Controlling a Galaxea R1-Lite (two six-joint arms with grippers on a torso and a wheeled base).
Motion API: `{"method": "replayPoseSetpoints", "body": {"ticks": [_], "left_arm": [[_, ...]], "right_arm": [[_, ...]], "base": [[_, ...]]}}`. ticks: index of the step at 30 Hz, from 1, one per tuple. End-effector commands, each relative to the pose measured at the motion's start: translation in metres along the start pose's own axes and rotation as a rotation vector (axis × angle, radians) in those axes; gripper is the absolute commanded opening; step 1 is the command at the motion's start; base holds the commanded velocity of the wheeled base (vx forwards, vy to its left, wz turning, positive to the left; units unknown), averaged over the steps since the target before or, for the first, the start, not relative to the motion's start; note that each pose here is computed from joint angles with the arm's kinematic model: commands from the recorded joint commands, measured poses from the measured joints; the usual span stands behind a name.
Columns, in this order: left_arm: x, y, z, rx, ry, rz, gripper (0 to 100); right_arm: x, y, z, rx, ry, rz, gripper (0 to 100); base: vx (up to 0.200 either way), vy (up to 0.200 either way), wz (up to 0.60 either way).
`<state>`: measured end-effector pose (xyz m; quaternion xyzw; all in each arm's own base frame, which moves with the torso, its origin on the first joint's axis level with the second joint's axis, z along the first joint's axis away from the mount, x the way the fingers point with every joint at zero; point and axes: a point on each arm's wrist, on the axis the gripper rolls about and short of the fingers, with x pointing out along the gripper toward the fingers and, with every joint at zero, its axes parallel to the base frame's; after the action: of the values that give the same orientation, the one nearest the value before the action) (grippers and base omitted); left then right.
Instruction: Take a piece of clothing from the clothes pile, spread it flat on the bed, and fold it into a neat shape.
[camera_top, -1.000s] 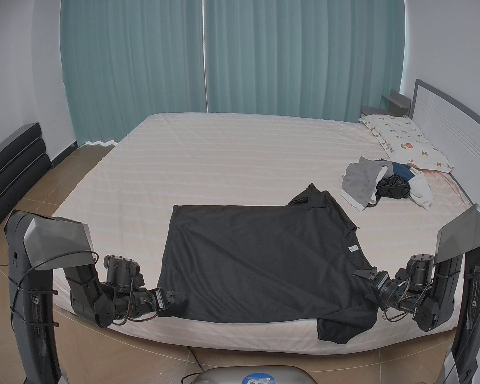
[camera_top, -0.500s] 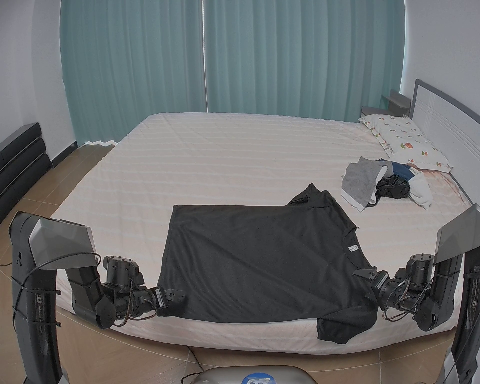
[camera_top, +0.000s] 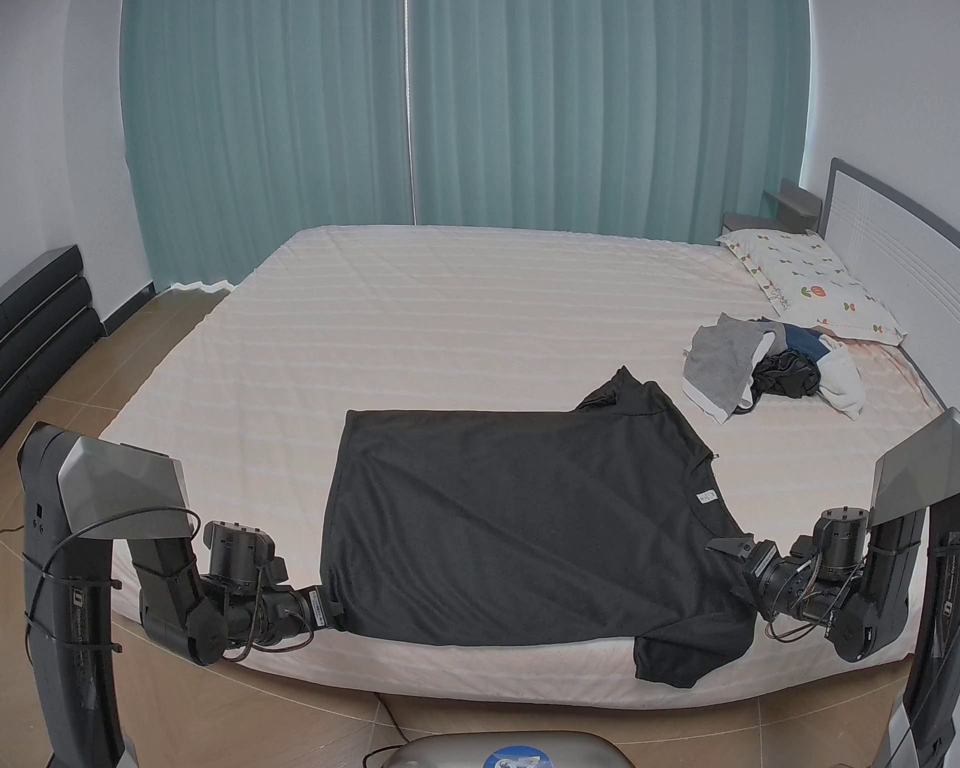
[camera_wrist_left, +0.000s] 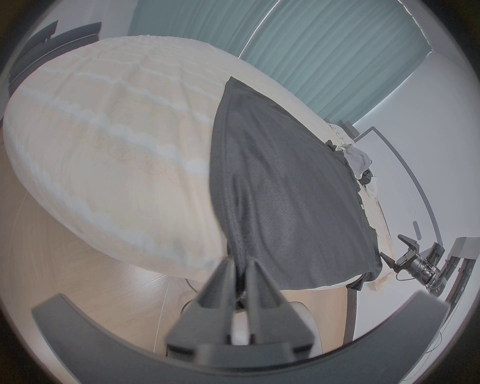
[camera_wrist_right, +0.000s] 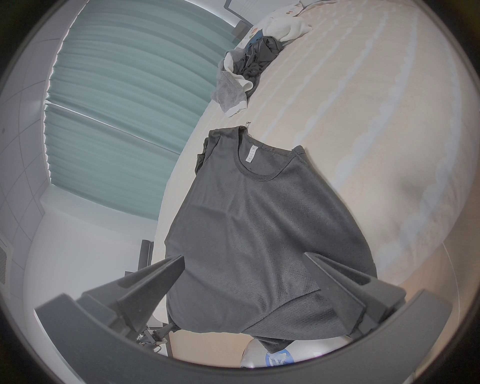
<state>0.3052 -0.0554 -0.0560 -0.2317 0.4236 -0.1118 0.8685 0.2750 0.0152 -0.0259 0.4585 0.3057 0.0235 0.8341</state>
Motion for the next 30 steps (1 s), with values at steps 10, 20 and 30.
{"method": "replayPoseSetpoints", "body": {"ticks": [10,20,30], "left_arm": [[-0.018,0.012,0.003,-0.042,-0.054,0.006,0],[-0.023,0.007,0.003,-0.168,-0.057,-0.009,0],[-0.025,0.003,0.010,-0.245,-0.083,-0.030,0]], "right_arm": [[-0.004,0.003,0.003,-0.010,-0.023,0.012,100],[-0.026,-0.005,0.018,-0.175,-0.089,-0.039,100],[-0.024,-0.017,0.017,-0.219,-0.071,-0.084,100]], "base": [[0.000,0.000,0.00],[0.000,0.000,0.00],[0.000,0.000,0.00]]}}
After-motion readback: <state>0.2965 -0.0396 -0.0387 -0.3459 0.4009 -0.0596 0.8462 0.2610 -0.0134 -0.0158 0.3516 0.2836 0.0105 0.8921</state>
